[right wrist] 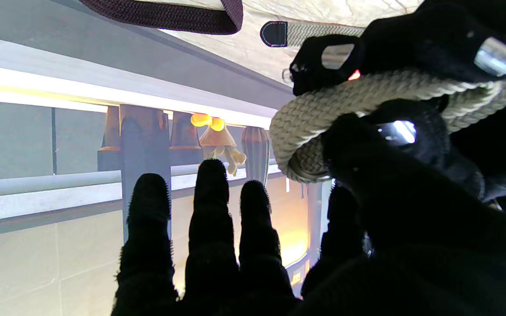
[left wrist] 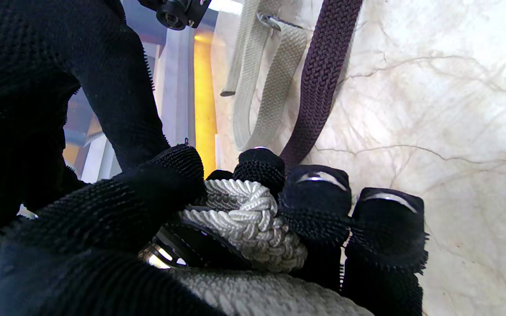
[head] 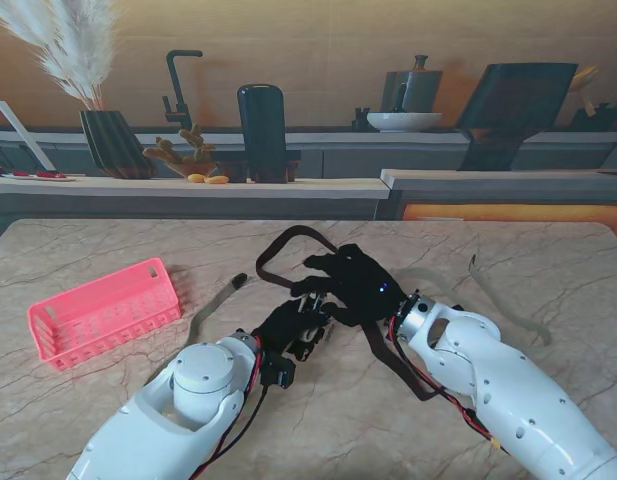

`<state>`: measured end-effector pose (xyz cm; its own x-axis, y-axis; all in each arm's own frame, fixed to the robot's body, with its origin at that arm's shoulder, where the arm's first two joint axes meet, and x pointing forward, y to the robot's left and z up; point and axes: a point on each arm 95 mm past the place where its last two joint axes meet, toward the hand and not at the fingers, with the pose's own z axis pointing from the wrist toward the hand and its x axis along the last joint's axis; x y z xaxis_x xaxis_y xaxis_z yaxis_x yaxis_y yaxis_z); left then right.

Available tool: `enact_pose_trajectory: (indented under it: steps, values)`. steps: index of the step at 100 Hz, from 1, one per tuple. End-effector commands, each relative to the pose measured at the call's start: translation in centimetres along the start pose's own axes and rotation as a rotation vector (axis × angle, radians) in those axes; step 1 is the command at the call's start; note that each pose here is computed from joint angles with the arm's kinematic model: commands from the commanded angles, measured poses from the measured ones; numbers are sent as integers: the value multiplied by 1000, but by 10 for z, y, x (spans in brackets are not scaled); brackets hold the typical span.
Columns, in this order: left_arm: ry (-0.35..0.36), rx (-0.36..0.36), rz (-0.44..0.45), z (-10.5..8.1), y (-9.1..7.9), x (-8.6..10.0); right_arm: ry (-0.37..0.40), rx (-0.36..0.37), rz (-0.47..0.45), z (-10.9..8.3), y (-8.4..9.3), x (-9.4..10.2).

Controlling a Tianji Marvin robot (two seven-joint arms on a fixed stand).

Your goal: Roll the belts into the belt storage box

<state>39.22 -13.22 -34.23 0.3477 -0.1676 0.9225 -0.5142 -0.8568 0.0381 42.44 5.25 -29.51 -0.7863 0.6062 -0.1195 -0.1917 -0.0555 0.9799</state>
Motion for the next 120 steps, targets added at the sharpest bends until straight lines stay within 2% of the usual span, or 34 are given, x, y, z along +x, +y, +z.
enact_pose_trajectory:
  steps: [1, 15, 36, 64, 84, 98, 120]
  values:
    - [3, -27, -1, -1, 5, 4, -1, -3, 10, -1, -1, 2]
    - [-15, -35, 0, -2, 1, 3, -20, -23, -10, -7, 2, 1]
    - [-24, -58, -4, -3, 0, 2, -12, 15, -32, -11, 2, -2]
    - [-30, -79, -23, -2, 3, 4, 9, 28, -16, -3, -7, -1]
    - [-43, -83, -34, -1, 4, 4, 48, -7, 8, 4, -8, 0]
    - [-50, -69, -34, -1, 4, 5, 76, -34, 18, 7, -6, 2]
    - [-40, -55, -40, -2, 2, 5, 85, -19, 33, 8, -8, 0]
